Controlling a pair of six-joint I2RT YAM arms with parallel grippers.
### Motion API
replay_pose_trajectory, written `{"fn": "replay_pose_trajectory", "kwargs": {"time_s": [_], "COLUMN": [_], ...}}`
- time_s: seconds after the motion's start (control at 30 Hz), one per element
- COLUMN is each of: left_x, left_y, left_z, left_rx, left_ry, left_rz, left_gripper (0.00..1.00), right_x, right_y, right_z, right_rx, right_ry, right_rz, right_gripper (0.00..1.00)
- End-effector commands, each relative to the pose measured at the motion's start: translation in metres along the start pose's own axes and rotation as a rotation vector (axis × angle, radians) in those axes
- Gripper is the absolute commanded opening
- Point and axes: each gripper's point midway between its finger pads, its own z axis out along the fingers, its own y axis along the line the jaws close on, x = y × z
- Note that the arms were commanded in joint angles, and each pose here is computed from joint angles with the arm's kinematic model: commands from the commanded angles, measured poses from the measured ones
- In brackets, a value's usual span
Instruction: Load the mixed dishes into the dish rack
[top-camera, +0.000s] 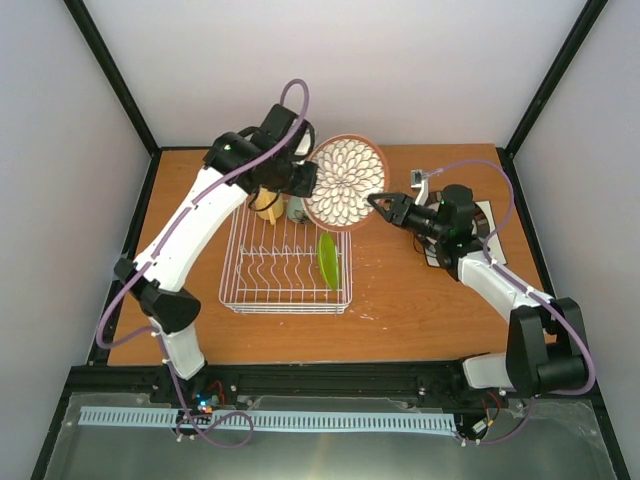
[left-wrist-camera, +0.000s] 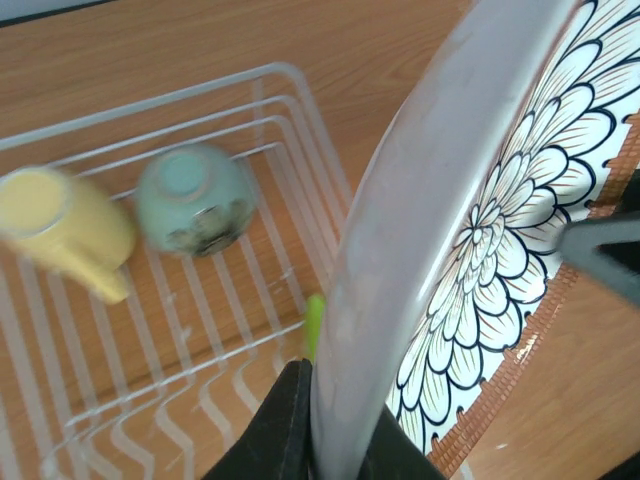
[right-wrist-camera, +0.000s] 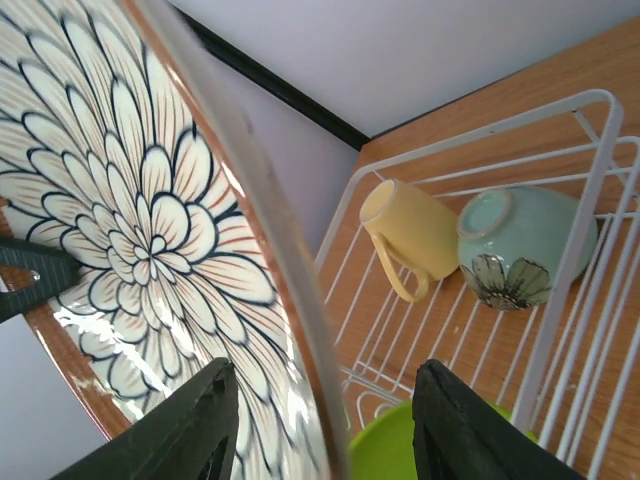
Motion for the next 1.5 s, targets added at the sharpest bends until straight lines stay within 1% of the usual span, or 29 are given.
{"fn": "replay_pose_trajectory", "kwargs": {"time_s": [0.0,0.1,0.17,0.37,0.47,0.57,0.7,0.87,0.97,1.1,1.27,1.33,1.4,1.47], "left_x": [-0.007,0.010,0.023,0.068,0.087,0.118,0.135,0.159,0.161,0.154,0.132,0.129,0.128,0.120], "left_y": [0.049,0.075,0.094,0.139,0.144,0.155,0.154,0.158,0.159,0.159,0.161,0.162,0.163,0.159], "left_z": [-0.084,-0.104,-0.109,-0.094,-0.082,-0.059,-0.041,-0.022,-0.015,-0.011,-0.038,-0.050,-0.057,-0.060], "left_rx": [-0.230,-0.326,-0.386,-0.477,-0.467,-0.499,-0.482,-0.501,-0.511,-0.510,-0.531,-0.528,-0.518,-0.474], "left_ry": [-0.182,-0.205,-0.192,-0.062,0.003,0.111,0.181,0.268,0.286,0.288,0.178,0.144,0.129,0.113], "left_rz": [-0.084,-0.117,-0.125,-0.139,-0.152,-0.166,-0.198,-0.234,-0.253,-0.241,-0.215,-0.215,-0.220,-0.227], "left_gripper": [0.01,0.01,0.01,0.01,0.01,0.01,0.01,0.01,0.01,0.00,0.01,0.01,0.01,0.01], "right_x": [0.006,0.007,0.006,0.002,0.001,0.004,0.006,0.007,0.006,0.007,0.009,0.010,0.013,0.020], "right_y": [-0.005,-0.021,-0.029,-0.038,-0.040,-0.042,-0.045,-0.047,-0.048,-0.049,-0.050,-0.046,-0.033,-0.017], "right_z": [-0.013,-0.025,-0.035,-0.052,-0.055,-0.054,-0.054,-0.053,-0.053,-0.051,-0.052,-0.051,-0.045,-0.034], "right_rx": [0.055,0.145,0.186,0.221,0.227,0.217,0.216,0.219,0.221,0.220,0.218,0.198,0.160,0.144], "right_ry": [0.000,-0.018,-0.035,-0.049,-0.057,-0.054,-0.050,-0.050,-0.050,-0.046,-0.049,-0.047,-0.029,0.007], "right_rz": [-0.061,-0.073,-0.075,-0.077,-0.068,-0.049,-0.036,-0.025,-0.021,-0.016,-0.011,-0.018,-0.065,-0.147], "right_gripper": [0.49,0.49,0.49,0.49,0.49,0.48,0.47,0.47,0.47,0.47,0.45,0.45,0.43,0.42]}}
